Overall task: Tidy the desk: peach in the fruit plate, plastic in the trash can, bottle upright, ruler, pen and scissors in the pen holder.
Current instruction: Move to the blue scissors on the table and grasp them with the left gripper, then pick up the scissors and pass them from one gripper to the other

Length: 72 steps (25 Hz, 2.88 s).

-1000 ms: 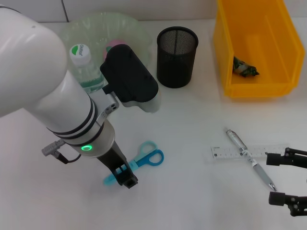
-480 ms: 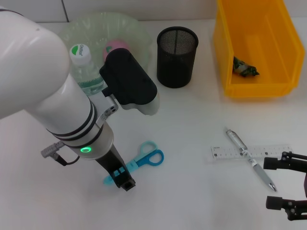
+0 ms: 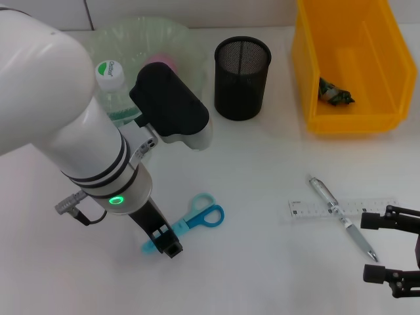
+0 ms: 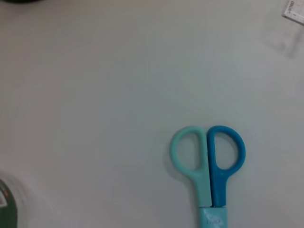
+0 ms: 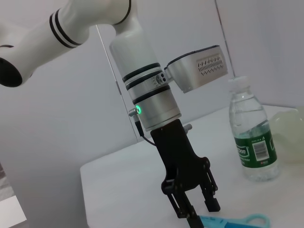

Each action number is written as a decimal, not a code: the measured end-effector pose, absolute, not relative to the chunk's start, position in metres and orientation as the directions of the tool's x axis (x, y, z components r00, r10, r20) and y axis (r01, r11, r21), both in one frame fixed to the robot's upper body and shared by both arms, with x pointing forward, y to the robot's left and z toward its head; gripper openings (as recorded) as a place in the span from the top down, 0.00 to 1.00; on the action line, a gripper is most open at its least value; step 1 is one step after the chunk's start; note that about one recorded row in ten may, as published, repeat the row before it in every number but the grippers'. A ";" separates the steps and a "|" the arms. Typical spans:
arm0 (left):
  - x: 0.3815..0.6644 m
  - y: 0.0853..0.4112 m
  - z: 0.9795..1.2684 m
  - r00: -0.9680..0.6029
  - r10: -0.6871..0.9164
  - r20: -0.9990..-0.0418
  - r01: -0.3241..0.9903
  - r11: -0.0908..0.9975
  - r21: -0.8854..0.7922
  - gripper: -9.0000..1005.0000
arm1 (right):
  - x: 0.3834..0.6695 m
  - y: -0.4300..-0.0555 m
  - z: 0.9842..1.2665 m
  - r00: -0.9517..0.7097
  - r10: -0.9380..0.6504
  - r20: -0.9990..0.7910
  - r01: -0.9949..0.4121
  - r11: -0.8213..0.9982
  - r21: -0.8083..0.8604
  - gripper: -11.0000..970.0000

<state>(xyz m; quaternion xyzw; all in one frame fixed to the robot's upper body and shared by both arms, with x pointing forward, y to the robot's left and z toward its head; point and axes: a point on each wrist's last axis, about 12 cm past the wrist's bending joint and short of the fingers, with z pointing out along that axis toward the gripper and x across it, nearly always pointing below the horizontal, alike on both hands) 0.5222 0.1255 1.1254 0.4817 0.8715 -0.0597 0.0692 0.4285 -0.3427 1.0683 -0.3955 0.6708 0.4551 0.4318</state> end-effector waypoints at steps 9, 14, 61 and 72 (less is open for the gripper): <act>0.523 0.126 1.125 -0.537 0.825 -0.179 0.841 0.539 -0.040 0.46 | 0.431 -0.342 1.068 -0.313 -0.143 -0.939 -0.922 0.282 0.265 0.13; 0.523 0.125 1.124 -0.535 0.825 -0.183 0.842 0.538 -0.039 0.56 | 0.430 -0.343 1.067 -0.315 -0.143 -0.938 -0.921 0.283 0.266 0.13; 0.522 0.122 1.136 -0.503 0.802 -0.322 0.848 0.531 -0.002 0.79 | 0.428 -0.350 1.065 -0.322 -0.063 -0.945 -0.885 0.375 0.276 0.13; 0.528 0.110 1.149 -0.391 0.715 -0.579 0.882 0.472 -0.012 0.79 | 0.426 -0.369 1.069 -0.282 0.172 -0.944 -0.771 0.545 0.330 0.13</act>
